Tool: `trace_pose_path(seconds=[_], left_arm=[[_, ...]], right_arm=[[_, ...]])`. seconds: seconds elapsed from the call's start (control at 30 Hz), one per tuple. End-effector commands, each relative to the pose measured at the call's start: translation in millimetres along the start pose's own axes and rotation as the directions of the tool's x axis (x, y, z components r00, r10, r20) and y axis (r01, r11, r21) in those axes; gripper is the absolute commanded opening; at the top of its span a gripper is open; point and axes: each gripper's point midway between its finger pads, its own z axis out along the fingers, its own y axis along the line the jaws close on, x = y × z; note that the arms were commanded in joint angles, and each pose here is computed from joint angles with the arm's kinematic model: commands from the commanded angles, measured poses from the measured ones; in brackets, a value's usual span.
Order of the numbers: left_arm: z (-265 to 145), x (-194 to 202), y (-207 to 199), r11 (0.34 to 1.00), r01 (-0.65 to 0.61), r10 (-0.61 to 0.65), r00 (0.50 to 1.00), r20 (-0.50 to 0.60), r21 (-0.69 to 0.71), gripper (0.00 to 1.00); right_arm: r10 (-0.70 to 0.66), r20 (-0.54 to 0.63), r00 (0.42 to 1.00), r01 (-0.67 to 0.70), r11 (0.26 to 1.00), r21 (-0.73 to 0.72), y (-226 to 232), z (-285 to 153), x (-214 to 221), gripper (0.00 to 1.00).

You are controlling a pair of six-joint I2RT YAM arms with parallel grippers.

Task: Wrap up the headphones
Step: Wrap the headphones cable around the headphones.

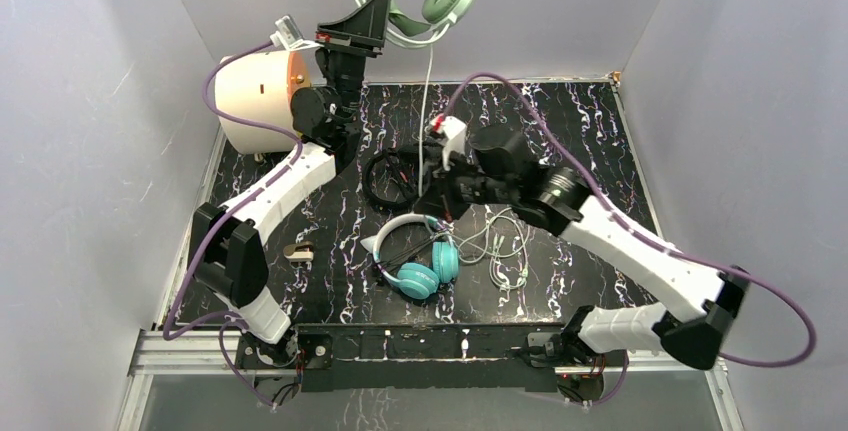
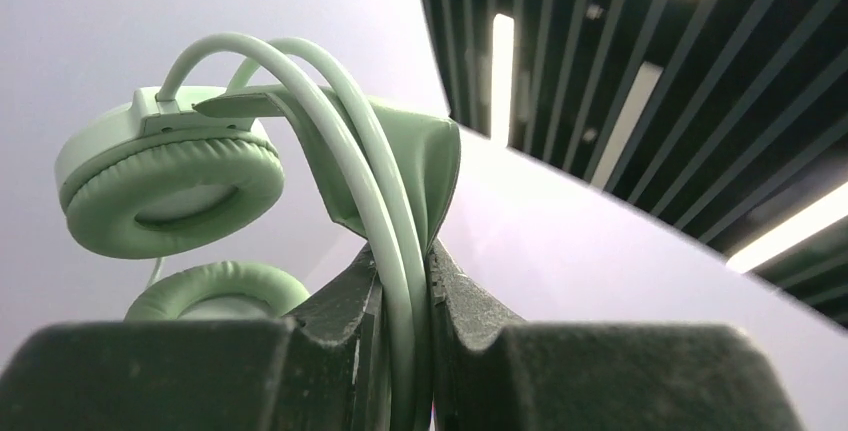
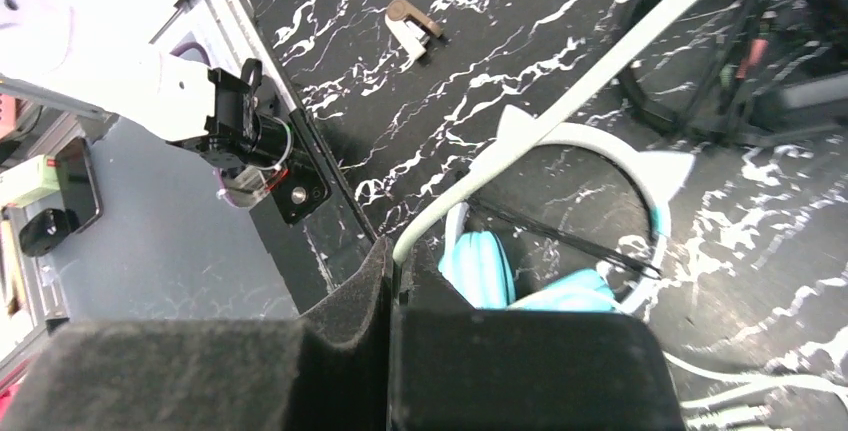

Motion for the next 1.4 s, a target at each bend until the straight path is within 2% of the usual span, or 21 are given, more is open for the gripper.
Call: trace_pose_path(seconds=[0.0, 0.07, 0.17, 0.3, 0.53, 0.67, 0.83, 1.0, 1.1, 1.23, 1.37], left_arm=[[3, -2, -49, 0.965, -0.206, 0.213, 0.977, -0.03, 0.161, 0.0], [-5, 21, -45, 0.953, -0.239, 0.263, 0.958, -0.117, 0.186, 0.0], [-22, 55, -39, 0.954, -0.215, 0.27, 0.921, -0.282, 0.209, 0.0], [-61, 85, -34, 0.944, -0.267, 0.327, 0.829, -0.454, 0.193, 0.0], [-142, 88, -23, 0.954, -0.285, 0.277, 0.731, -0.623, 0.09, 0.0], [-182, 96, -27, 0.971, -0.236, 0.185, 0.639, -0.747, 0.038, 0.0], [-223, 92, -38, 0.978, -0.163, -0.017, 0.567, -0.824, -0.132, 0.0], [-253, 93, -47, 0.957, -0.111, -0.185, 0.479, -0.858, -0.268, 0.0], [-260, 97, -65, 0.961, -0.038, -0.234, 0.41, -0.882, -0.273, 0.0], [-261, 90, -99, 0.967, 0.086, -0.254, 0.375, -0.892, -0.239, 0.0], [-256, 87, -124, 0.949, 0.198, -0.301, 0.336, -0.892, -0.245, 0.0]], right_arm=[[-0.057, 0.064, 0.996, 0.052, 0.996, 0.077, 6, -56, -15, 0.0], [-0.082, 0.077, 0.994, 0.074, 0.992, 0.102, 9, -75, -21, 0.0], [-0.101, 0.069, 0.993, 0.086, 0.976, 0.198, 2, -103, -27, 0.0], [-0.141, 0.082, 0.987, 0.106, 0.936, 0.336, -8, -144, -42, 0.0], [-0.209, 0.106, 0.972, 0.135, 0.871, 0.473, -19, -178, -68, 0.0], [-0.257, 0.097, 0.962, 0.164, 0.819, 0.55, -34, -180, -79, 0.0], [-0.312, 0.055, 0.949, 0.193, 0.706, 0.681, -58, -186, -98, 0.0], [-0.408, 0.07, 0.91, 0.245, 0.669, 0.702, -55, -182, -138, 0.0], [-0.46, 0.082, 0.884, 0.254, 0.62, 0.742, -58, -185, -160, 0.0], [-0.494, 0.049, 0.868, 0.269, 0.55, 0.79, -68, -183, -174, 0.0], [-0.521, 0.033, 0.853, 0.33, 0.588, 0.739, -74, -161, -179, 0.03]])
